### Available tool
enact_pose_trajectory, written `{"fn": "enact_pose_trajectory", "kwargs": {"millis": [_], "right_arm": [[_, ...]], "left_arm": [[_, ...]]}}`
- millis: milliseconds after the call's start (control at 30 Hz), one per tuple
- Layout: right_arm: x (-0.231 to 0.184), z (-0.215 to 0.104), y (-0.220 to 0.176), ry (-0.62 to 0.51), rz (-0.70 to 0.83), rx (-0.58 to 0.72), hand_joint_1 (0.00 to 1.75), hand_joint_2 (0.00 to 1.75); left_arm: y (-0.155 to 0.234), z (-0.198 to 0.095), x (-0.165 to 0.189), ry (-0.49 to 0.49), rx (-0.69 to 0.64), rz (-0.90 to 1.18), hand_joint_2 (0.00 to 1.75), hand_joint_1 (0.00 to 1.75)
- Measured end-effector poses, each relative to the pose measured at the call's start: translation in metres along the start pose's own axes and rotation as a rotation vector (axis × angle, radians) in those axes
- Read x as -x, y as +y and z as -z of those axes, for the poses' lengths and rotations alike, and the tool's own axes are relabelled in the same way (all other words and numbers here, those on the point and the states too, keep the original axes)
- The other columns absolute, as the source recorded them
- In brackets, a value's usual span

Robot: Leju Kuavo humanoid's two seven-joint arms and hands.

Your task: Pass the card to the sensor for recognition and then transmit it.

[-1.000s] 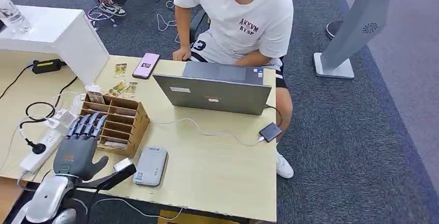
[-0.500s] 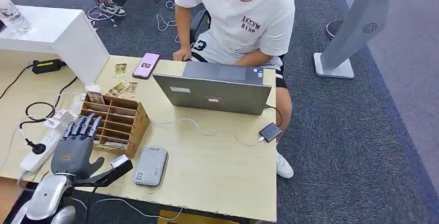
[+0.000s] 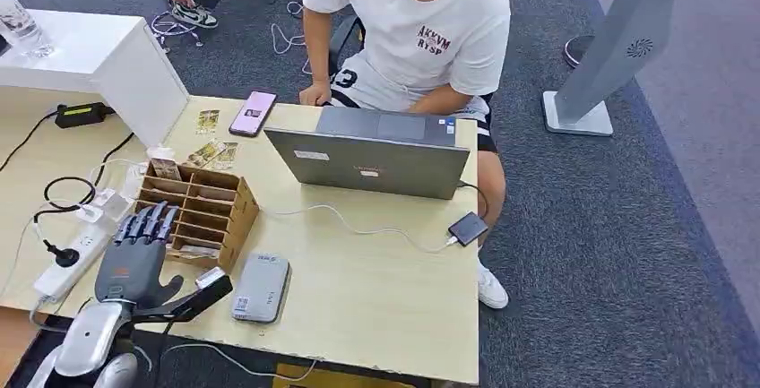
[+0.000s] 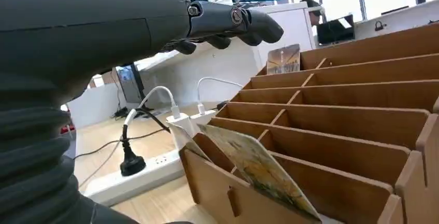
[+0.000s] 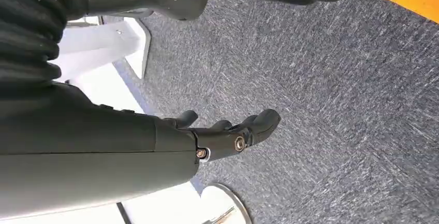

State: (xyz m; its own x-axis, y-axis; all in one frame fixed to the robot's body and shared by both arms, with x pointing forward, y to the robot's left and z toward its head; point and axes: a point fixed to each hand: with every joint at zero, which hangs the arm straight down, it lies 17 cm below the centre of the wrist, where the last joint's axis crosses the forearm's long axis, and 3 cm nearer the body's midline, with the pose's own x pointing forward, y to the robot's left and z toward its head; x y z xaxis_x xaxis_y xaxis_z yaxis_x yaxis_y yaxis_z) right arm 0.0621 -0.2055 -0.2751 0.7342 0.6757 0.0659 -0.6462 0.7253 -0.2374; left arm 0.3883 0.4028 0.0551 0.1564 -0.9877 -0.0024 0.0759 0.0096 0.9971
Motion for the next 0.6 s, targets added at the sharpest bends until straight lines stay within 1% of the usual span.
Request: {"fn": "enact_pose_trajectory", "kwargs": {"millis": [300,333,600], "right_arm": [[0.0,0.0,0.0,-0.001,-0.001,-0.001,0.0,1.75],[0.0,0.0,0.0,-0.001,-0.001,-0.001,0.0,1.75],[0.0,0.0,0.0,-0.001,0.0,0.0,0.0,1.75]], "left_arm": [[-0.002,0.003,-0.002,0.005,0.004,-0.013,1.75,0.0],[-0.001,0.004,-0.002,0.005,0.002,-0.015,1.75,1.75],[-0.003,0.004,-0.01,-0.008,0.004,-0.054,1.75,1.75]]}}
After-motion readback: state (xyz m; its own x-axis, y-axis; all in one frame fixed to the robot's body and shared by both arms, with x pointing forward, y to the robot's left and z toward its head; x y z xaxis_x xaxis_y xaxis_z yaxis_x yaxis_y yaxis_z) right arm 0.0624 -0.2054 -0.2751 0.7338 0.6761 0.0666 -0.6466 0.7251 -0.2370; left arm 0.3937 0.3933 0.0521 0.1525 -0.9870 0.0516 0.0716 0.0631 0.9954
